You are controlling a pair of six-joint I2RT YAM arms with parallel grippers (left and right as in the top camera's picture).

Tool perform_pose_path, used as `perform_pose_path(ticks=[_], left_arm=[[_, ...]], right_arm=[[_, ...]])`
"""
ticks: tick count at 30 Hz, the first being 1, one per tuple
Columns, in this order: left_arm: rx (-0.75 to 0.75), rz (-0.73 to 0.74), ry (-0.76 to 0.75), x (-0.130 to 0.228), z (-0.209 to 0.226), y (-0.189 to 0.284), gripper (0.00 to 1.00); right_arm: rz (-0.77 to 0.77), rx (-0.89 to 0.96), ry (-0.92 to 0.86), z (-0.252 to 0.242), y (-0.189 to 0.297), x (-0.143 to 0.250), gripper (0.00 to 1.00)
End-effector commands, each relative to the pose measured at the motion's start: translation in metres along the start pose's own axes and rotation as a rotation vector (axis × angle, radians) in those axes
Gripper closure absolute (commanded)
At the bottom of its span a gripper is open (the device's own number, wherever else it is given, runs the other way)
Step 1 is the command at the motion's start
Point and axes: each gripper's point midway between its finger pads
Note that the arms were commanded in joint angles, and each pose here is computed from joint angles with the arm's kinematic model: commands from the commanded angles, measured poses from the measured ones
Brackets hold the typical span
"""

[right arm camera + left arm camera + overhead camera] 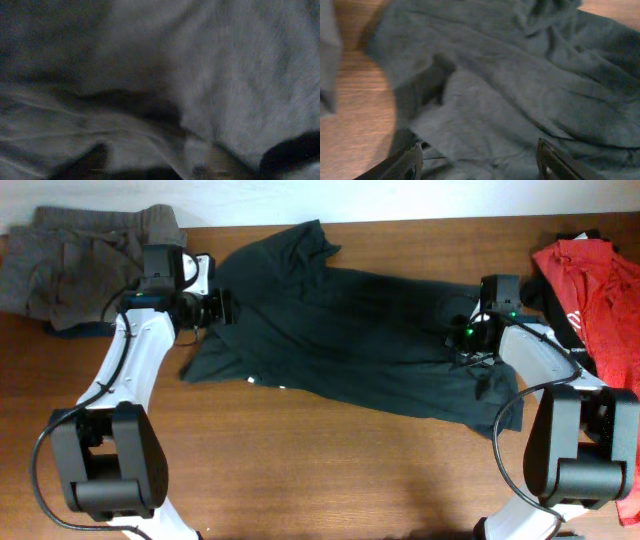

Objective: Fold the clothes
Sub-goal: 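Fold the hem up to the collar, placing both corners at the top edge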

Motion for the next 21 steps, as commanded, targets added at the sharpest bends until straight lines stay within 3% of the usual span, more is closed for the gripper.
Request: perform_pose_path(ticks=[1, 3, 5, 10, 16, 17, 21], left_arm=[[0.067, -0.118, -0.113, -0.053, -0.044, 0.026, 0.27], [0.079, -0.197, -0.203, -0.091, -0.076, 0.048, 0.13], [0.035, -0.256, -0.251, -0.118, -0.094, 0.068, 0.07], [-0.17, -0.374, -0.31, -0.174, -0.108, 0.098, 0.11], [-0.187, -0.391, -0.322, -0.206, -0.102, 0.075, 0.11], [-0.187, -0.384, -0.321, -0.211, -0.1, 0.069, 0.17], [-0.137, -0.35, -0.352, -0.219, -0.103, 0.025, 0.19]], right_arm=[[-0.134, -0.055, 0.028, 0.026, 0.065, -0.055, 0.01], [-0.143, -0.07, 0.185, 0.039, 0.098, -0.07, 0.01], [-0.144, -0.058, 0.222, 0.043, 0.117, -0.074, 0.01], [-0.109, -0.039, 0.217, 0.041, 0.124, -0.068, 0.01], [-0.052, -0.009, 0.209, 0.032, 0.118, -0.057, 0.01], [-0.041, -0.004, 0.208, 0.031, 0.116, -0.055, 0.01], [-0.006, 0.006, 0.203, 0.027, 0.106, -0.049, 0.01]])
Point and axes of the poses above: each gripper's point midway between its finger pads, its own y axis back along the fingers, its own z axis along the line the jaws close on, x = y × z, and after that the axes turned 15 degrees about -y, right-handed
